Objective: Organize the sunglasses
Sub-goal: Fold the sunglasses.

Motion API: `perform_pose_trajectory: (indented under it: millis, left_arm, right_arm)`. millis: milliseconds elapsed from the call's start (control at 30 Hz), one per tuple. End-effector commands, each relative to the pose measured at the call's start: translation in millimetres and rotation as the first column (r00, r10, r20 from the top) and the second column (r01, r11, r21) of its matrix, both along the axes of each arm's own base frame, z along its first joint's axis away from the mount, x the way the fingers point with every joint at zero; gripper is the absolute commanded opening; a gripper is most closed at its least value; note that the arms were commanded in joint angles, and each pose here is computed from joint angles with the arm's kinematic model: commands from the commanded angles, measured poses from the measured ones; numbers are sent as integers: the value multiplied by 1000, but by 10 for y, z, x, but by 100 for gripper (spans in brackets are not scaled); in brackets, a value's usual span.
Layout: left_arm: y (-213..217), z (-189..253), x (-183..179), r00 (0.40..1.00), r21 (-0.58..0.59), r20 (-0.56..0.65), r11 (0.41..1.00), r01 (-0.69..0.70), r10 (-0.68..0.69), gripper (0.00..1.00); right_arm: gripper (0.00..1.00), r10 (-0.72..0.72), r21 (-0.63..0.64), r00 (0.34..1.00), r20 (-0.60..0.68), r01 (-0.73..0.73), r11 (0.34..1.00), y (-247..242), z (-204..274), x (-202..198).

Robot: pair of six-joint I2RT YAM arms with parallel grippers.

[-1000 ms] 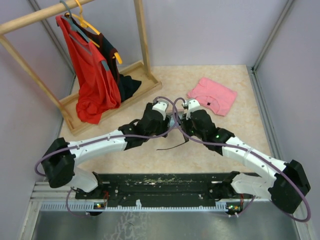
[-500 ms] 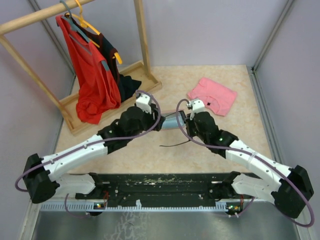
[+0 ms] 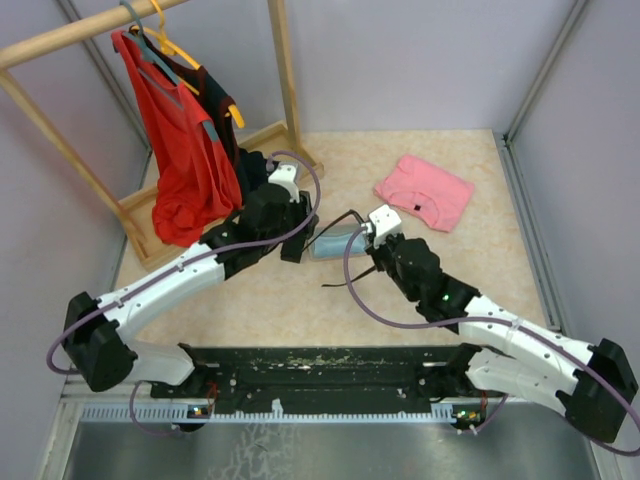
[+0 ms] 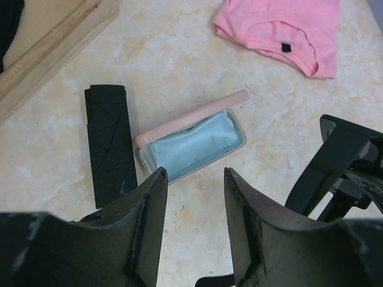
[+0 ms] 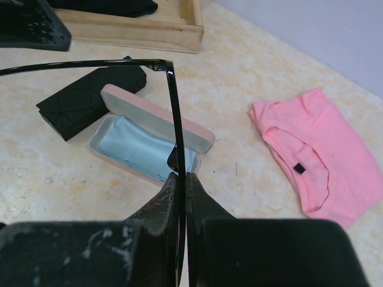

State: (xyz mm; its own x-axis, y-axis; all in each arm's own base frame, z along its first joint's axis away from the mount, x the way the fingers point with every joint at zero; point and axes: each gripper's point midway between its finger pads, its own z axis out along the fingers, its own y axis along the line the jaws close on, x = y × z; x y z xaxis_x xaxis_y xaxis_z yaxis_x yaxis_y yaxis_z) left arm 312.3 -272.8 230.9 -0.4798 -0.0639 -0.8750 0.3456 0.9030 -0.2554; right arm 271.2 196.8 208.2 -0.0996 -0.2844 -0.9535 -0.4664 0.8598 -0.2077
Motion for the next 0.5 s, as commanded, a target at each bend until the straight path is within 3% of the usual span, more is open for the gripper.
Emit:
perform_pose_trajectory:
  millis: [0,467]
  left_arm:
    - [-98,-80,22,999,45,-37,998,42,-40,47]
    - [-322,-384,4,999,152,-51,988,5,3,44]
  right_arm:
    - [0,-25,19,989,148,22,1000,85,471,116]
    - [0,-78,82,991,111,69,994,242,529,191]
